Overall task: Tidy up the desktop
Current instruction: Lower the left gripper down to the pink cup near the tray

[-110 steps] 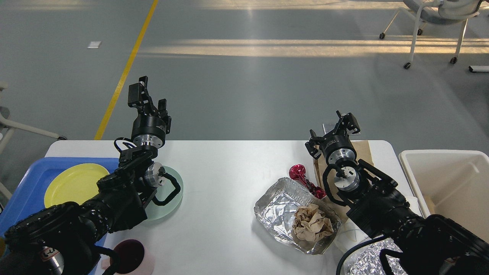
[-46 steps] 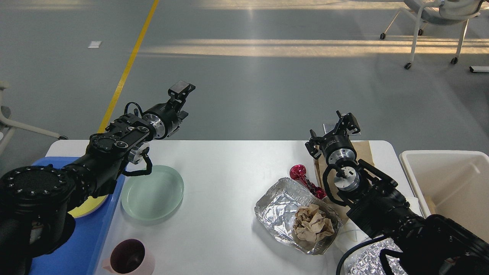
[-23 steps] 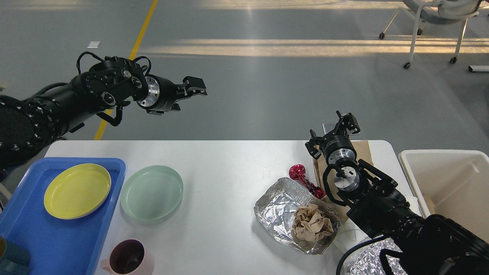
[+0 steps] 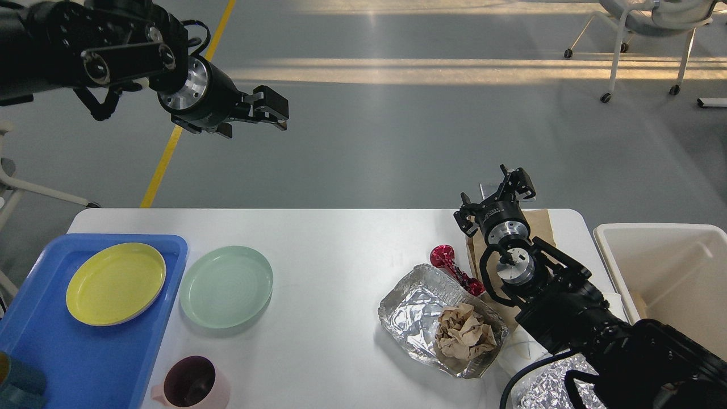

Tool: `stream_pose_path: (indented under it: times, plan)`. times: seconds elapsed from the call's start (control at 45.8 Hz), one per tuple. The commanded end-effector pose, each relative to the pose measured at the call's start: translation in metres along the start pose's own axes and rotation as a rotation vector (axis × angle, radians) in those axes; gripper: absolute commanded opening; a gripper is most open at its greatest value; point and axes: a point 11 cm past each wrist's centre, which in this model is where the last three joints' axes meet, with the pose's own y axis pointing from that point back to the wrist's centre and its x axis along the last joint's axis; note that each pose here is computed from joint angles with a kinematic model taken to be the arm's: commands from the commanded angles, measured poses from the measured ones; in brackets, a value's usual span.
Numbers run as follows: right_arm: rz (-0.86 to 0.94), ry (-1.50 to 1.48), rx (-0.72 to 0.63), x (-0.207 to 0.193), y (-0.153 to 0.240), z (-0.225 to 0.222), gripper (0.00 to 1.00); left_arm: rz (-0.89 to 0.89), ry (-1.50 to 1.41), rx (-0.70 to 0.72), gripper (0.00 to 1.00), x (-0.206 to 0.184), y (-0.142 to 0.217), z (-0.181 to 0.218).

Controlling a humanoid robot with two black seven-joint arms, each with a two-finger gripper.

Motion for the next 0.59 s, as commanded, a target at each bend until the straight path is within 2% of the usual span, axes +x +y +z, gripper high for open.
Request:
stream_pose_path:
  times: [0.0,0.175,0.459,0.568]
  plan:
    - [0.000,0.000,-0.001,0.000,0.000,0.000,1.00,-0.108,-0.021,0.034,0.98,-0.019,0.023,0.001]
    - [0.000,0.000,-0.001,0.000,0.000,0.000,1.00,-0.229,-0.015,0.090,0.98,-0.042,0.037,-0.010]
    - [-0.001,-0.002,-0.001,0.000,0.000,0.000,1.00,-0.292,-0.050,0.139,0.98,-0.045,0.087,0.002]
    - [0.000,0.000,-0.001,0.000,0.000,0.000,1.00,-0.292,-0.051,0.183,0.98,-0.046,0.091,-0.007]
